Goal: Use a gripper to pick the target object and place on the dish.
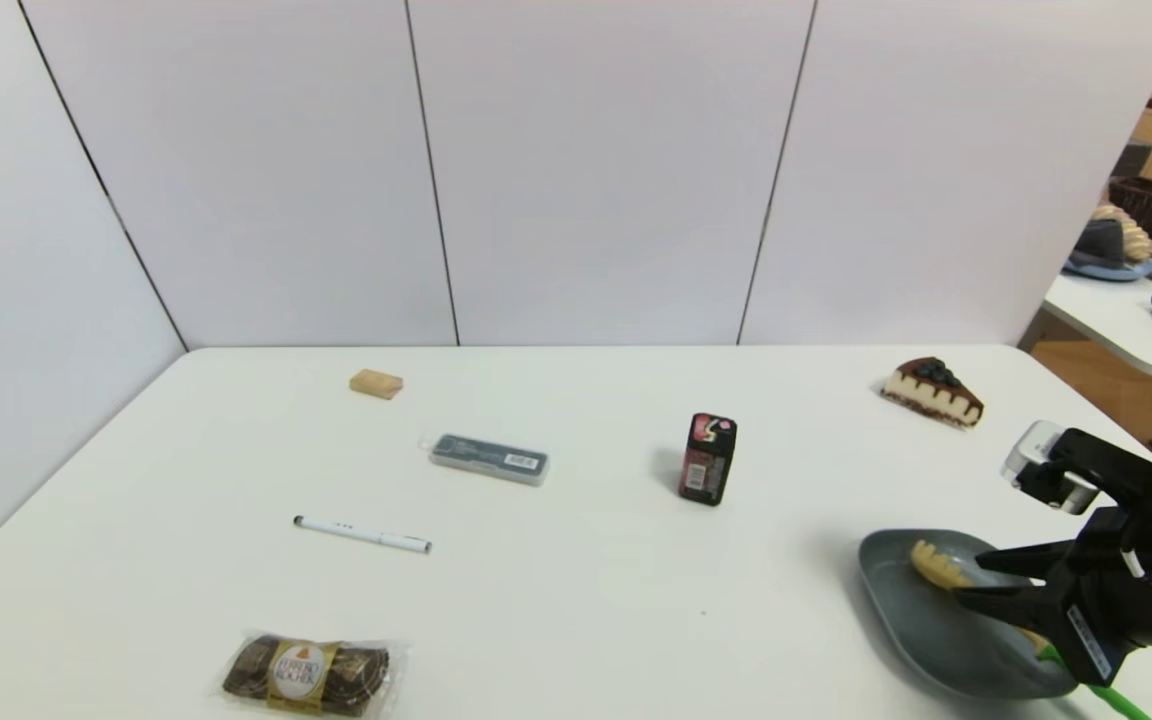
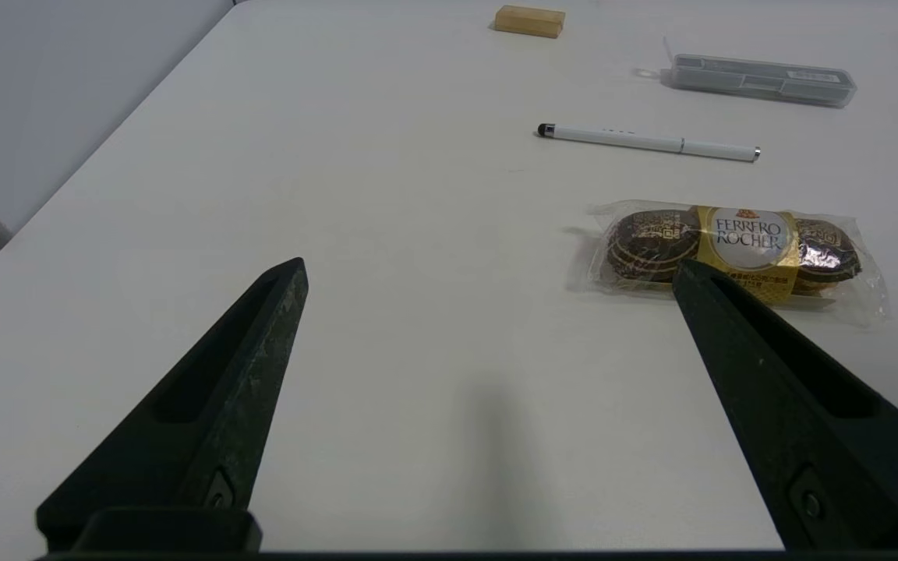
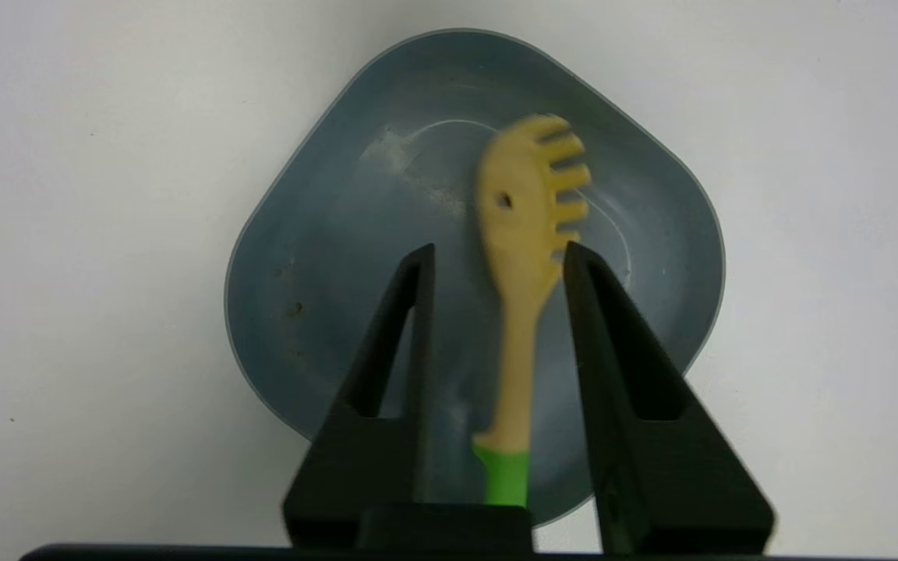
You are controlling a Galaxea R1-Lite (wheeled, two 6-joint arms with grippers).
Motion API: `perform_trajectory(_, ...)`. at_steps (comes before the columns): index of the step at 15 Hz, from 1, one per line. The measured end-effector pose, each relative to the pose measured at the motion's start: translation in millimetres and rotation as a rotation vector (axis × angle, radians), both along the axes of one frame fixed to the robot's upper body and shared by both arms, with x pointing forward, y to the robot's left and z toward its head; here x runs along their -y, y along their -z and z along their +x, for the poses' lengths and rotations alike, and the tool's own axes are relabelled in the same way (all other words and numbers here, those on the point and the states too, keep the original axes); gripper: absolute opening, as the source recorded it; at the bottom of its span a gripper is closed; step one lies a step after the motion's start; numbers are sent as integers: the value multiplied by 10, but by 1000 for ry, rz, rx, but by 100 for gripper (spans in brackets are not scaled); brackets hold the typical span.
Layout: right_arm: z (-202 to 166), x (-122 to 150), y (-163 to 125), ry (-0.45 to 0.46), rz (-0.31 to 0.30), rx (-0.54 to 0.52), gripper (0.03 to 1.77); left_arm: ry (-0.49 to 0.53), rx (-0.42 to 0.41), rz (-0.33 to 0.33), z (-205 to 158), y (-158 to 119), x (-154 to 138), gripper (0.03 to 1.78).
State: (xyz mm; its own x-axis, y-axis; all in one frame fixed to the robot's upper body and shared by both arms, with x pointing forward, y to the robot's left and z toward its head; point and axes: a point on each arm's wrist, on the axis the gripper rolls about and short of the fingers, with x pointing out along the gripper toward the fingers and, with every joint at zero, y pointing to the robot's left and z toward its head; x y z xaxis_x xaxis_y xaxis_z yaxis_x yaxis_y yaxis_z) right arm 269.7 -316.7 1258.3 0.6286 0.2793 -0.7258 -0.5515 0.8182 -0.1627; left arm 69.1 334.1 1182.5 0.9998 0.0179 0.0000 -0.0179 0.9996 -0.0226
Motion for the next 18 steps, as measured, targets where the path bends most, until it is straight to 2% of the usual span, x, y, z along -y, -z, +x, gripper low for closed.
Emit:
perform_trajectory(2, 2, 0, 0, 0, 1, 0, 91, 0, 0, 0, 0, 0, 0, 169)
perform_trajectory(5, 10, -1, -15, 0, 1, 8, 117, 0, 0, 0, 0, 0, 0, 169)
perform_trajectory(9, 27, -5, -137, -2, 8, 77, 139, 1, 0, 0, 0, 0, 0, 169)
perform_trajectory(14, -45, 6, -802, 4, 69, 508, 154, 0, 0, 0, 0, 0, 0, 169)
perform_trajectory(18, -336, 42, -1151, 63, 179, 716, 161, 1, 0, 0, 0, 0, 0, 169)
